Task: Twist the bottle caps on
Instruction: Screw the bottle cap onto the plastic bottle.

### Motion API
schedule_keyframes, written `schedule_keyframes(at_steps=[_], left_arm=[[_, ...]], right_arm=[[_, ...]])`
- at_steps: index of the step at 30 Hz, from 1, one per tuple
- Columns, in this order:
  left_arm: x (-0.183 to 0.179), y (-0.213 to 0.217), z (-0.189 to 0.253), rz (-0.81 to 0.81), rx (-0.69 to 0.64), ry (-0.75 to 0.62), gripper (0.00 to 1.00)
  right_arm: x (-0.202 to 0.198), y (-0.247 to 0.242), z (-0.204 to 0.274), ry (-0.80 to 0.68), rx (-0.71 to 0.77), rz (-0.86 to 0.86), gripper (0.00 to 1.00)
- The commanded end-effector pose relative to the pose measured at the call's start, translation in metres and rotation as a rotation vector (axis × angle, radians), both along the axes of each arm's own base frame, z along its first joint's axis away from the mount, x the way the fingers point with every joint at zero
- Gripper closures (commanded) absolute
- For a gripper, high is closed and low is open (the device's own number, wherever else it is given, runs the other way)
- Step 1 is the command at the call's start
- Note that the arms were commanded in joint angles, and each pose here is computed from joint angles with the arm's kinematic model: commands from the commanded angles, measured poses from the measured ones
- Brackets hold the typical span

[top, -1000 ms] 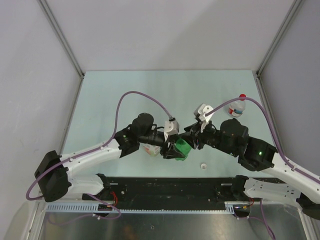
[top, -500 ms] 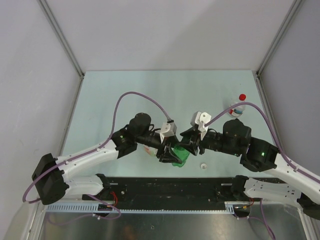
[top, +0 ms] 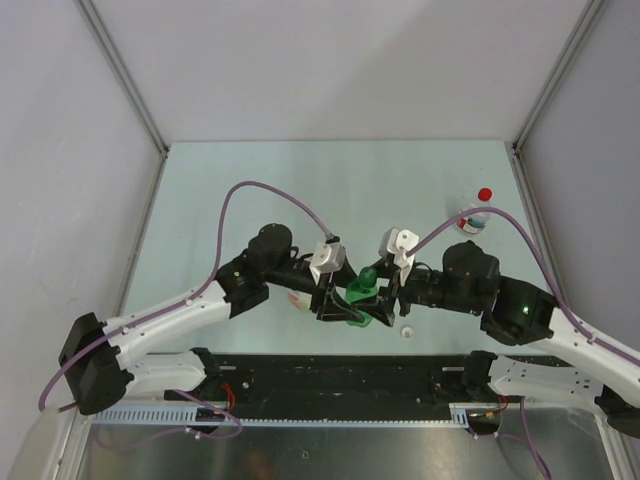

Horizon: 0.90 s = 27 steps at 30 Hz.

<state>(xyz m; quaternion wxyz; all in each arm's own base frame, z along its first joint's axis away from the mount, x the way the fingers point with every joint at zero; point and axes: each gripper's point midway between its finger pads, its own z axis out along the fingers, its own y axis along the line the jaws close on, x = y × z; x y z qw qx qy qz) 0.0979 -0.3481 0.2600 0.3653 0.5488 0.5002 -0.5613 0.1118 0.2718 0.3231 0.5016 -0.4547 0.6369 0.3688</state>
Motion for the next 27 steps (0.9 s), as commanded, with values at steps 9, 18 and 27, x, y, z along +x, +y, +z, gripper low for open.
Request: schedule_keyframes(at_steps=[9, 18, 27], left_arm=[[0.020, -0.004, 0.026, 0.076, -0.115, -0.168, 1.00], [0.044, -0.015, 0.000, 0.152, -0.053, -0.176, 1.00], [0.051, -0.023, -0.007, 0.161, -0.028, -0.145, 1.00]], right_arm=[[0.007, -0.033, 0.010, 0.034, 0.062, -0.160, 0.01], [0.003, -0.059, 0.052, 0.011, 0.256, -0.229, 0.01], [0.028, -0.046, 0.085, 0.085, 0.437, -0.347, 0.01]])
